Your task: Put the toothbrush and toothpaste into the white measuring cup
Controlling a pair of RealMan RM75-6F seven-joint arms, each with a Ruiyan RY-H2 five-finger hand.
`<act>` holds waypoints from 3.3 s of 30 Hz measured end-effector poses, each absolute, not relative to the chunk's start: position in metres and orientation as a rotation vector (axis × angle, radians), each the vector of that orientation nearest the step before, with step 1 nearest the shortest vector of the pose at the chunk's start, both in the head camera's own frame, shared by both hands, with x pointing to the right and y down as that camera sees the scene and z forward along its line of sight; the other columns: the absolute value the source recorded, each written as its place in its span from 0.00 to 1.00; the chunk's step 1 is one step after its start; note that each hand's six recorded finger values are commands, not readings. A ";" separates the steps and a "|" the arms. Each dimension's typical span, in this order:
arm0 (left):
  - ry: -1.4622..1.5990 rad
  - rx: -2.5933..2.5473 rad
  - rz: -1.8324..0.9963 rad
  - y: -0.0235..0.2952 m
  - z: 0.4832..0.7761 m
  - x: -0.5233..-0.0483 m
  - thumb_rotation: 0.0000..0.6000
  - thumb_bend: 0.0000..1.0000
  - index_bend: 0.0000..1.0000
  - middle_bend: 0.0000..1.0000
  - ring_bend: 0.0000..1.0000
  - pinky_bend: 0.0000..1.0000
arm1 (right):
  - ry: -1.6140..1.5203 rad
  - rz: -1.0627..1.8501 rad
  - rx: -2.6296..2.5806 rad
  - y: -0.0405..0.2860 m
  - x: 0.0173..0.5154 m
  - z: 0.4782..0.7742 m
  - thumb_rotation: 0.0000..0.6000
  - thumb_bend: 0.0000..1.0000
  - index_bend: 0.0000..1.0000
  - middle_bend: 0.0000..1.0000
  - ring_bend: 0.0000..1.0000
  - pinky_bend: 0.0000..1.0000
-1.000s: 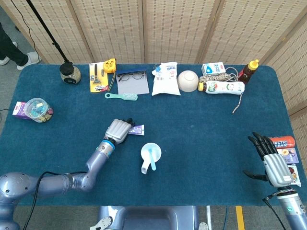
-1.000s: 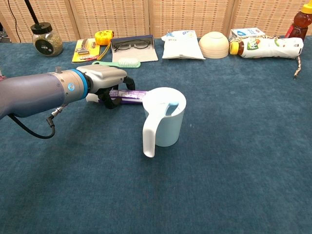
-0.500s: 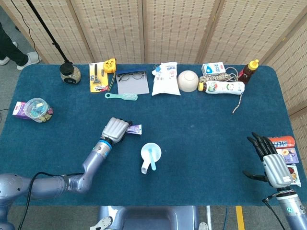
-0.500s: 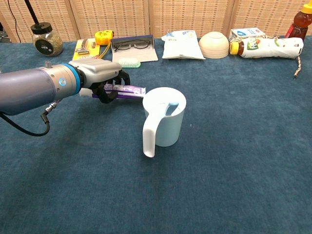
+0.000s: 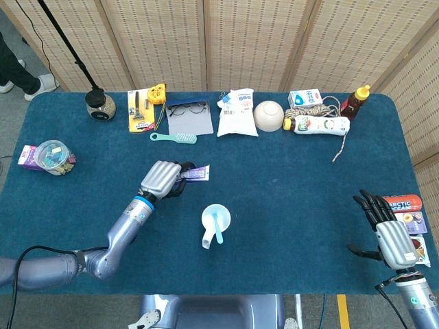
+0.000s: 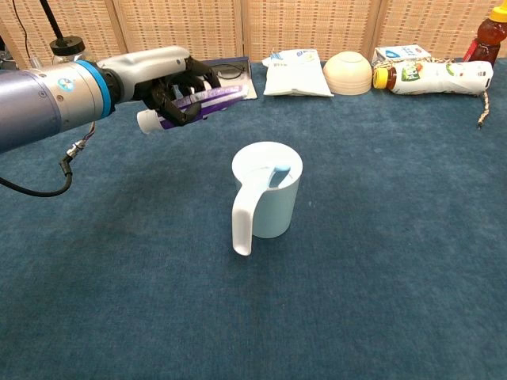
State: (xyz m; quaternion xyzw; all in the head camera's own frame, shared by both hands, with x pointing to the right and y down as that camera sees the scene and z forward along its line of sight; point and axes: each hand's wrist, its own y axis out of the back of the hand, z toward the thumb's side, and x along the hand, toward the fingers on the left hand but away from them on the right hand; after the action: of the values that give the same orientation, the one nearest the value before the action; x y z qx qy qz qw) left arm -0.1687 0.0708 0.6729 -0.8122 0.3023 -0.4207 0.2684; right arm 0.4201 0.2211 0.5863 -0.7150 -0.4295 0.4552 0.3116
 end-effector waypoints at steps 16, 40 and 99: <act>1.173 -2.667 -0.326 0.084 0.602 -0.149 1.00 0.59 0.59 0.46 0.39 0.44 | -1.124 1.212 -1.886 0.222 0.419 0.589 1.00 0.00 0.00 0.00 0.00 0.00; 1.098 -2.836 -0.148 0.145 0.647 -0.097 1.00 0.58 0.59 0.46 0.36 0.44 | -1.138 1.216 -1.885 0.219 0.424 0.589 1.00 0.00 0.00 0.00 0.00 0.00; 1.097 -2.778 -0.184 0.165 0.693 -0.086 1.00 0.56 0.18 0.17 0.08 0.38 | -1.137 1.217 -1.891 0.220 0.424 0.589 1.00 0.00 0.00 0.00 0.00 0.00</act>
State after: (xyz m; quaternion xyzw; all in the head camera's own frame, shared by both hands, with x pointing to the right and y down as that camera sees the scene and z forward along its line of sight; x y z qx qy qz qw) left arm -0.0860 0.1653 0.6934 -0.9258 0.3655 -0.0614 0.0747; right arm 0.4236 0.2198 0.5894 -0.7145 -0.4295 0.4598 0.3060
